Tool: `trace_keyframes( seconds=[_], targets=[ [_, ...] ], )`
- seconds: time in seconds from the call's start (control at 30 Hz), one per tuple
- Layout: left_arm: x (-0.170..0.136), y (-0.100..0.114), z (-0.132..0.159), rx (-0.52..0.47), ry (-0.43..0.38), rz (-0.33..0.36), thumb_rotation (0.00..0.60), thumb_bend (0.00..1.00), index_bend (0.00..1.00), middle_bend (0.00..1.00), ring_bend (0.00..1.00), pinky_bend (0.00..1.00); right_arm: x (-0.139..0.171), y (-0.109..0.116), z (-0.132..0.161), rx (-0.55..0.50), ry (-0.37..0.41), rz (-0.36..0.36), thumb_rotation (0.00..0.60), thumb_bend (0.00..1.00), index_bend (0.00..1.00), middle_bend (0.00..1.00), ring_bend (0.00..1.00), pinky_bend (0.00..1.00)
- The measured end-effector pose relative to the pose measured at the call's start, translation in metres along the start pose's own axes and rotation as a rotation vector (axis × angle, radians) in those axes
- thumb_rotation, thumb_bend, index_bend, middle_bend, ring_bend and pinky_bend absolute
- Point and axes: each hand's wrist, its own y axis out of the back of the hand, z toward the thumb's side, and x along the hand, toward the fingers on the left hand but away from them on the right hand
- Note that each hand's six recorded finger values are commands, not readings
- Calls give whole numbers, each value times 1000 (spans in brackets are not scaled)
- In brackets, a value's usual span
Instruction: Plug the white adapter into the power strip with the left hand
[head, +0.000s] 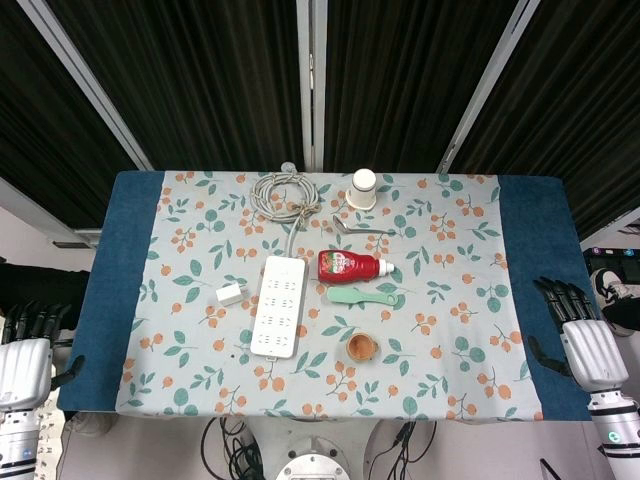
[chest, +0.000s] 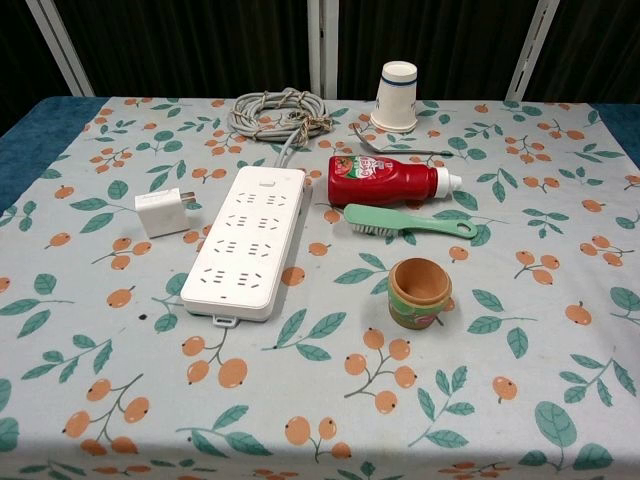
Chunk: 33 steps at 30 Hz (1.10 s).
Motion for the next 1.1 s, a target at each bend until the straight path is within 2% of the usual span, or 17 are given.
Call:
trace_keyframes(
  seconds=[0.4,0.53,0.63,0.8,0.97,1.1],
  targets=[
    [0,3,1,-16,-16,16,600,183,167,144,41,0,11,5,1,-3,-8,-31,600,327,0,61,0,0],
    [6,5,10,-39,-54,27,600,172,167,144,41,0,13,9,0,-1,-8,-44,600,327,0,60,0,0],
    [18,3,25,-76,-111,22,600,168,167,144,41,0,11,12,1,4,1,-54,600,327,0,60,0,0],
    [46,-11,64,-142,-235,-40,600,166,167,144,41,0,8,17,5,11,17,-61,600,327,0,60,0,0],
    [83,-38,116,-211,-365,-131,600,166,135,143,41,0,9,17,4,11,9,-61,600,327,0,60,0,0],
    [105,-59,143,-216,-407,-161,600,166,117,137,41,0,11,17,-1,11,-11,-62,600,327,0,60,0,0]
  ],
)
